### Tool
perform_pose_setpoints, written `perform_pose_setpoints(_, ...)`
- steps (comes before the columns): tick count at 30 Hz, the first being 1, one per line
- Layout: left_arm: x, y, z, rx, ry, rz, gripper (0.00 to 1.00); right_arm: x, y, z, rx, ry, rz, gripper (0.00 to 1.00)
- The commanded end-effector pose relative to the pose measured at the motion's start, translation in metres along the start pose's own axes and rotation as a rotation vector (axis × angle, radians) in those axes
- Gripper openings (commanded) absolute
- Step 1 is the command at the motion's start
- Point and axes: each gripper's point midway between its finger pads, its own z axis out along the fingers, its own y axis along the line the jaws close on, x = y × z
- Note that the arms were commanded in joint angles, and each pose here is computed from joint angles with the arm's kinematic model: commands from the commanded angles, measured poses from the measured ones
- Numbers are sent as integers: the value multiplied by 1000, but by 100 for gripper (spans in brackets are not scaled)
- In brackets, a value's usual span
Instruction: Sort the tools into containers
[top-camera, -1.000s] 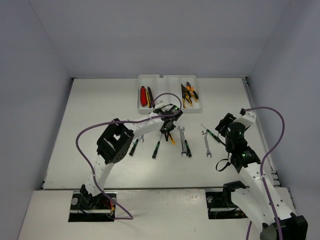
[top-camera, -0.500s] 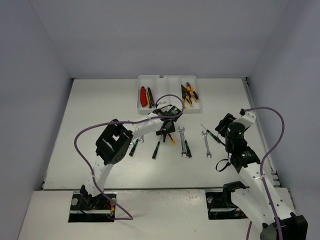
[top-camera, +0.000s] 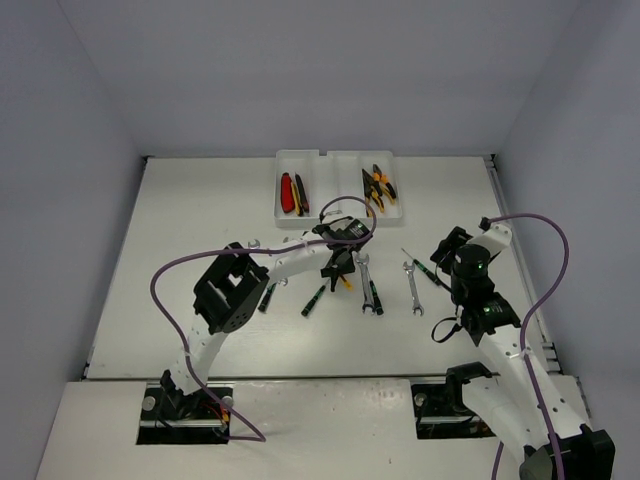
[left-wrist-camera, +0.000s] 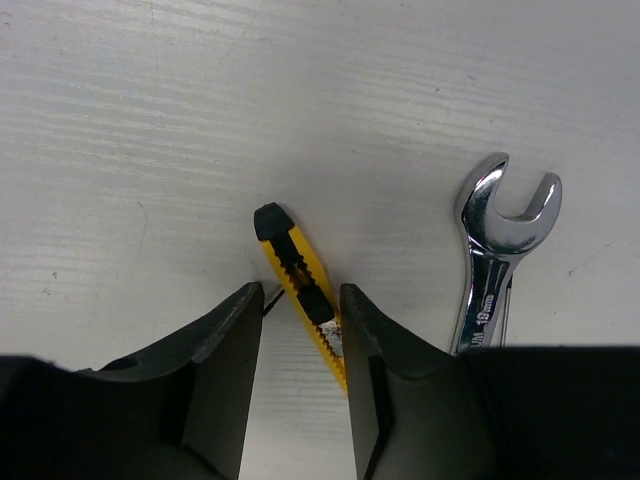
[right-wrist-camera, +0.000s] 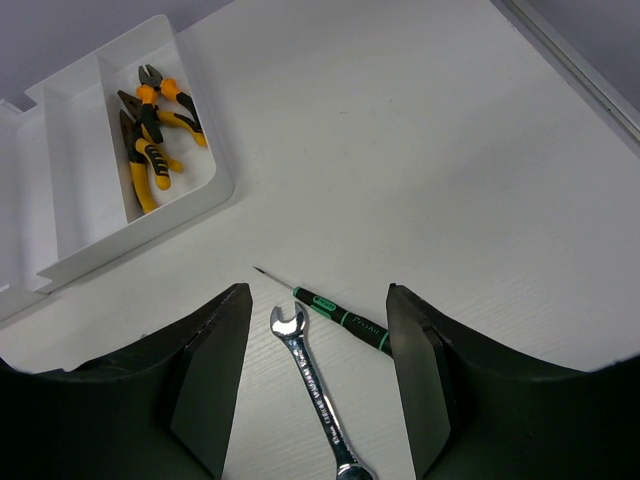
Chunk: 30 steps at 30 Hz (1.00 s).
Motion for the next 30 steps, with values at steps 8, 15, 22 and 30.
perform_pose_setpoints(8,-17,-14,-12,37,-36,71,16,-19,7,2,-17,-66,46,54)
perform_pose_setpoints(15,-61,-20,-31,63,-143,173,8,-18,7,2,-17,-63,45,54)
perform_pose_setpoints(22,-121,-15,-80,103,-287,206,8,-19,7,1,-20,-66,45,54)
perform_pose_setpoints(30,-217,50,-83,65,-356,226,8,-15,11,4,-31,-47,36,54)
